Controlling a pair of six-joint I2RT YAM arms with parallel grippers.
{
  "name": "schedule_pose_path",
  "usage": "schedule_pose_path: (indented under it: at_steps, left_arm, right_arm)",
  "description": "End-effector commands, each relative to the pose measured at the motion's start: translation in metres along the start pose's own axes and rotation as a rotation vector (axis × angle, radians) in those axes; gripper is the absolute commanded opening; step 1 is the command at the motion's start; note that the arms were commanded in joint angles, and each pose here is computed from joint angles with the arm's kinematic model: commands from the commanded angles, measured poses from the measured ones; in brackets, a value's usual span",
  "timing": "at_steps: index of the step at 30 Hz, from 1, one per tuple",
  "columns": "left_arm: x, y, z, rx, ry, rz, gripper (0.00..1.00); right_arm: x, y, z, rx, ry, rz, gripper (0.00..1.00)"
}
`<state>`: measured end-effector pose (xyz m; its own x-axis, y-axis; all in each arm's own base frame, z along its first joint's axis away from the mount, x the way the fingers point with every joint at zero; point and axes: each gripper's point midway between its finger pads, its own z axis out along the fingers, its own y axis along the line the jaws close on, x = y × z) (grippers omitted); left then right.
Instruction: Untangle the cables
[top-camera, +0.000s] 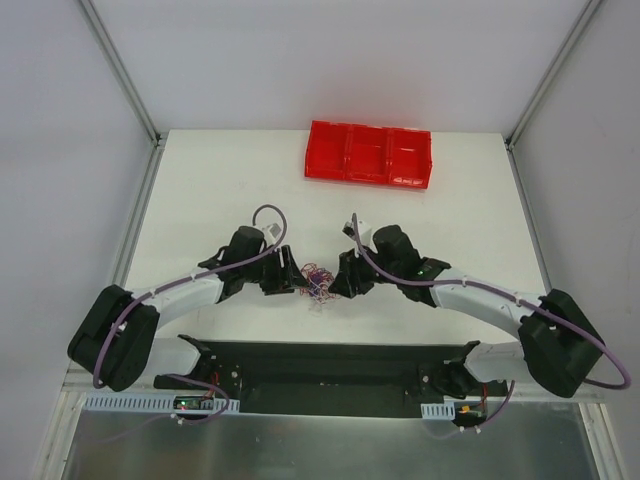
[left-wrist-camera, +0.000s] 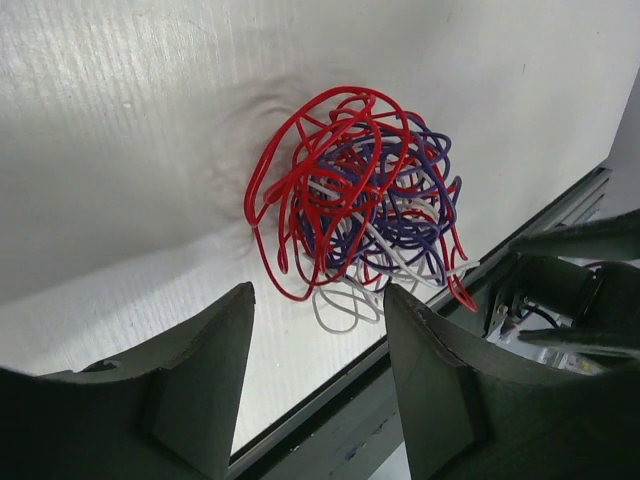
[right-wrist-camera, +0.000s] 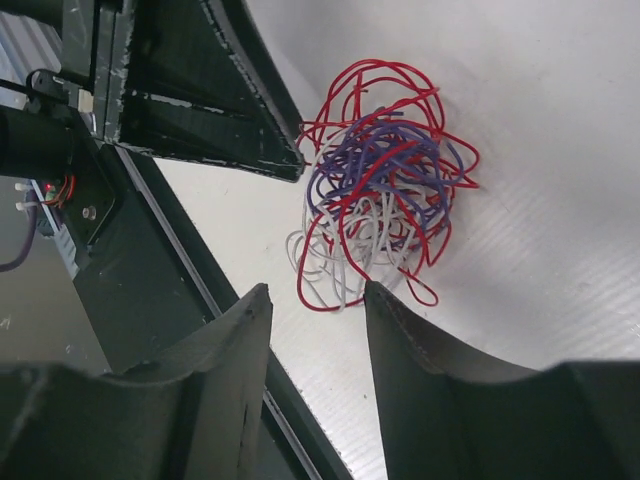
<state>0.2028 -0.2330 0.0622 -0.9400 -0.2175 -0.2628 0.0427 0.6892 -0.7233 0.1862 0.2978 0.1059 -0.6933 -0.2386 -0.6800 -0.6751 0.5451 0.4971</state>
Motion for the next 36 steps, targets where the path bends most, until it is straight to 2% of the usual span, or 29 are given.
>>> schedule_pose_path:
  at_steps: [1, 6, 9, 12, 13, 16, 18, 23, 27, 32, 36]
  left_arm:
    - [-0.015, -0.011, 0.007, -0.003, -0.018, 0.057, 0.52]
    - [-0.023, -0.011, 0.013, -0.027, -0.035, 0.056, 0.52]
    - [-0.024, -0.007, 0.017, -0.043, -0.032, 0.044, 0.50]
    - [-0.026, -0.003, 0.019, -0.065, -0.038, 0.035, 0.38]
    - [-0.027, -0.002, 0.020, -0.071, -0.042, 0.034, 0.30]
    - [-0.030, 0.000, 0.016, -0.088, -0.065, 0.042, 0.08]
    - [-0.033, 0.001, 0.012, -0.103, -0.089, 0.058, 0.00]
    - [-0.044, -0.015, -0.011, -0.068, -0.178, 0.104, 0.00]
    - [-0.056, -0.032, -0.039, -0.047, -0.271, 0.181, 0.00]
    - [-0.065, -0.061, -0.075, -0.006, -0.337, 0.277, 0.00]
    - [-0.078, -0.066, -0.104, -0.083, -0.402, 0.300, 0.00]
  right_arm:
    - [-0.024, 0.018, 0.016, -0.055, -0.050, -0.043, 0.43]
    - [-0.022, 0.006, 0.033, 0.003, -0.029, -0.016, 0.36]
    - [-0.022, -0.001, 0.038, 0.045, -0.027, 0.005, 0.21]
    - [-0.017, -0.018, 0.034, 0.137, -0.025, -0.004, 0.06]
    - [-0.017, -0.022, 0.029, 0.163, -0.024, -0.006, 0.01]
    - [-0.015, -0.028, 0.015, 0.212, -0.037, -0.026, 0.01]
    - [-0.015, -0.032, 0.003, 0.253, -0.059, -0.042, 0.01]
    - [-0.020, -0.050, -0.038, 0.418, -0.130, -0.063, 0.01]
    - [-0.028, -0.076, -0.078, 0.633, -0.202, -0.060, 0.01]
    - [-0.036, -0.084, -0.105, 0.709, -0.266, -0.061, 0.01]
    - [-0.038, -0.113, -0.152, 0.978, -0.289, -0.030, 0.01]
